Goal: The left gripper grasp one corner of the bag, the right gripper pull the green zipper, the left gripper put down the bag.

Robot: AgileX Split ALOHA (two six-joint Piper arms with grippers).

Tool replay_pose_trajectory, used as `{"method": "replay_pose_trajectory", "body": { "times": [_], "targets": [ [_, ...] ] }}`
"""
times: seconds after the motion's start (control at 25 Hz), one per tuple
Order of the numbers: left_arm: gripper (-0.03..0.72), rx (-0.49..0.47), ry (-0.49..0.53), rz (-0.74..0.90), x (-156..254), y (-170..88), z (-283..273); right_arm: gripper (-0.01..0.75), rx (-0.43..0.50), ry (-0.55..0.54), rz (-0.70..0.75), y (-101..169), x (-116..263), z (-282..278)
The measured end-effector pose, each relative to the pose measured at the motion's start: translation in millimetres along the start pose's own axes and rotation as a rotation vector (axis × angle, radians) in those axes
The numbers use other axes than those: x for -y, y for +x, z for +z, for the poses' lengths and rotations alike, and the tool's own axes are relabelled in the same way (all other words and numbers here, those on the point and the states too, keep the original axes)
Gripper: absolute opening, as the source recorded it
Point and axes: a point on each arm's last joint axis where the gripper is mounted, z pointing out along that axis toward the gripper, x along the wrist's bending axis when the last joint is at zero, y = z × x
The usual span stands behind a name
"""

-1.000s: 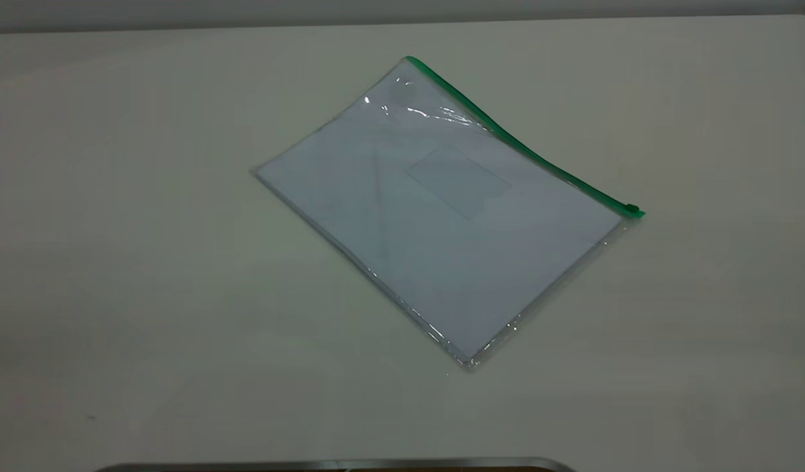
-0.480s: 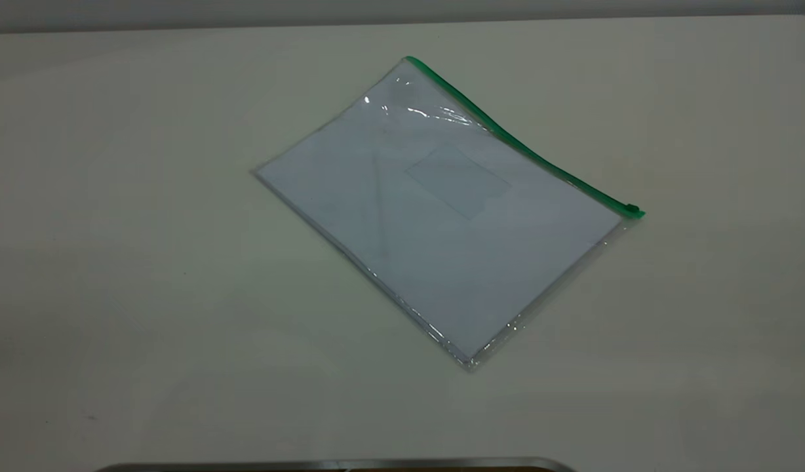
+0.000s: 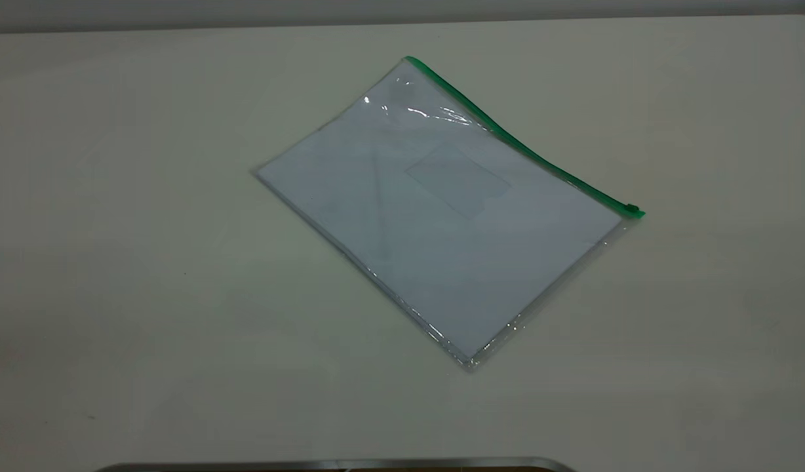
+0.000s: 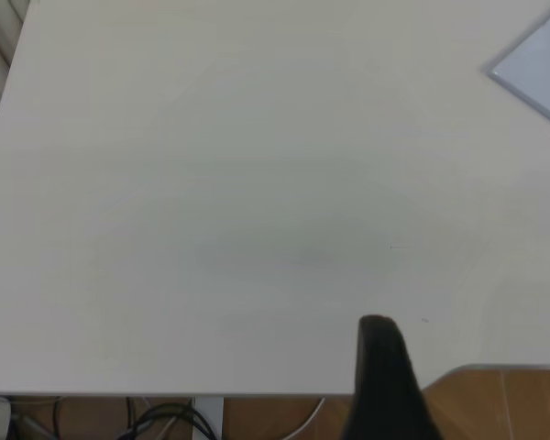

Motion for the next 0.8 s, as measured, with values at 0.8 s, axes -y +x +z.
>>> {"method": "replay_pose_trajectory", "body": {
  "times": [0.8],
  "targets": [
    [0.560, 0.000, 0.000, -0.001, 0.0, 0.0, 0.0, 0.518, 0.027, 0.002, 0.054, -5.9, 0.8, -0.2]
  ]
}}
